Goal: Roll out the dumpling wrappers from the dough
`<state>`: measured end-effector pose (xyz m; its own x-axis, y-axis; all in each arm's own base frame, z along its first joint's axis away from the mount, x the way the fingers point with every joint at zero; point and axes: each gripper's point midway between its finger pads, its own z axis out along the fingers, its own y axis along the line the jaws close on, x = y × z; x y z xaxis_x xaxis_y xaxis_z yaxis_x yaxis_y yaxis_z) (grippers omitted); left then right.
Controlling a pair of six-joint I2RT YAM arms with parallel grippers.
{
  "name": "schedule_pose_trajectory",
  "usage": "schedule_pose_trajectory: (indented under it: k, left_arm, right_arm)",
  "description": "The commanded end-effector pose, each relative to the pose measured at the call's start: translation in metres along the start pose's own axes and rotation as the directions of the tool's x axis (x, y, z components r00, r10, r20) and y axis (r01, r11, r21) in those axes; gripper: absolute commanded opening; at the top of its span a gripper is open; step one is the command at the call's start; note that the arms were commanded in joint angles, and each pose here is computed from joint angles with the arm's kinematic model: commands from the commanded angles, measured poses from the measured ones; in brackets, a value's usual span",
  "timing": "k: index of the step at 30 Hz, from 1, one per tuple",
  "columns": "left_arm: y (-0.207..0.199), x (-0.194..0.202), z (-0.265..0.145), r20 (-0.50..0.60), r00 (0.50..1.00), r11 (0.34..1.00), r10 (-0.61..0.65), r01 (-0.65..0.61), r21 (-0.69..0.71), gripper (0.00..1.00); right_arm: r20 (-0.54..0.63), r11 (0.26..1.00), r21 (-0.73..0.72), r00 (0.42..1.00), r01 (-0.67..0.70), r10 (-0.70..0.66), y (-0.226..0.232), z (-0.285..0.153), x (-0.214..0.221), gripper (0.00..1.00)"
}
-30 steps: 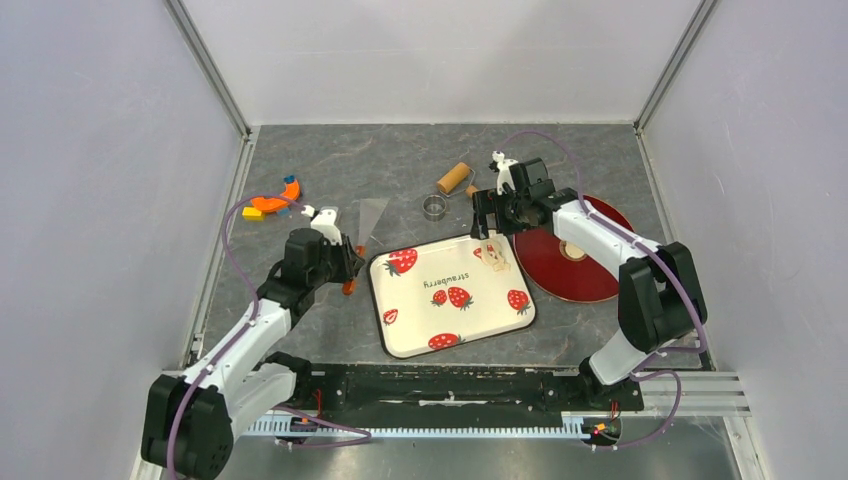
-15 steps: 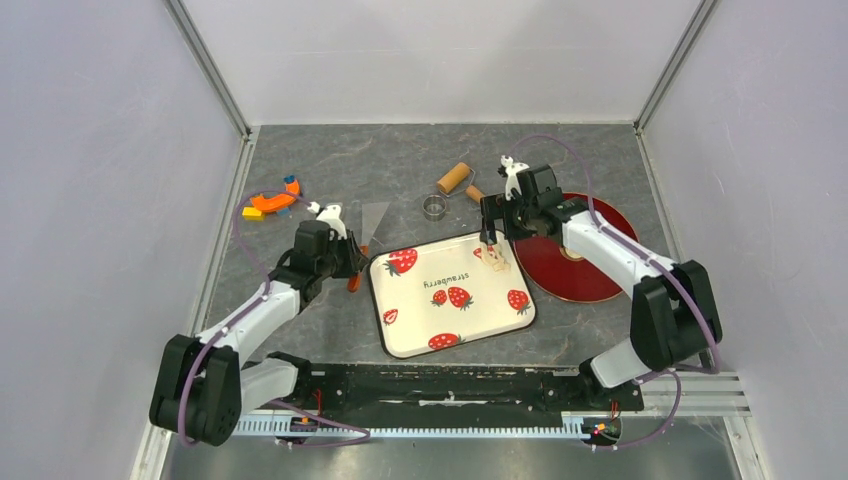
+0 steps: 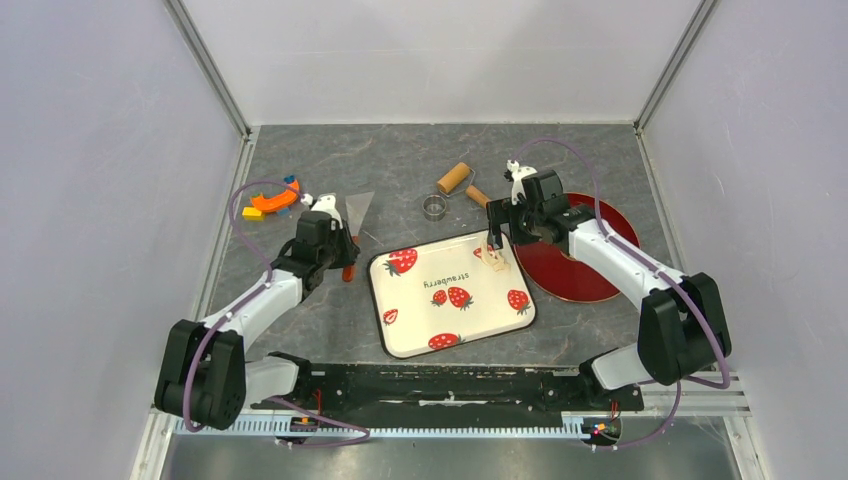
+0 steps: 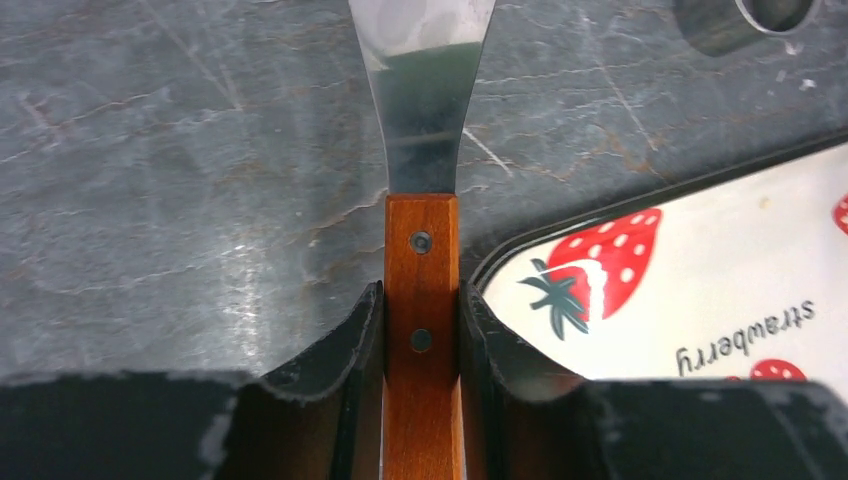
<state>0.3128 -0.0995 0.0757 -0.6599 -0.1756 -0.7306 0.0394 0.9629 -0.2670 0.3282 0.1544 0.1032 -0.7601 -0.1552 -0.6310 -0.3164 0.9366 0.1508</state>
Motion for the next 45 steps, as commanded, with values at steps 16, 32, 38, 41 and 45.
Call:
schedule_pose_trajectory:
  k: [16, 32, 38, 41, 45]
  left_arm:
    - [-0.009, -0.035, -0.002, 0.026, 0.981, 0.979, -0.192, 0.189, 0.079, 0.76]
    - [-0.019, -0.070, -0.041, 0.242, 0.843, 0.822, -0.480, 0.335, 0.461, 0.78]
    - [-0.022, -0.075, -0.062, 0.360, 0.847, 0.857, -0.393, 0.195, 0.476, 0.78]
    - [-0.025, -0.074, -0.071, 0.412, 0.852, 0.875, -0.324, 0.104, 0.472, 0.78]
    - [-0.033, -0.070, -0.080, 0.453, 0.864, 0.879, -0.220, -0.026, 0.477, 0.78]
  right_arm:
    - [0.085, 1.000, 0.005, 0.996, 0.013, -0.014, -0.002, -0.012, -0.015, 0.98]
    - [0.128, 0.996, -0.091, 0.992, 0.000, 0.012, 0.015, -0.016, -0.011, 0.98]
    - [0.277, 0.962, -0.261, 0.961, 0.074, 0.001, 0.047, -0.039, -0.034, 0.98]
    - [0.379, 0.947, -0.300, 0.925, 0.112, 0.011, 0.057, -0.058, -0.052, 0.98]
    - [0.446, 0.947, -0.292, 0.895, 0.132, 0.013, 0.058, -0.070, -0.065, 0.98]
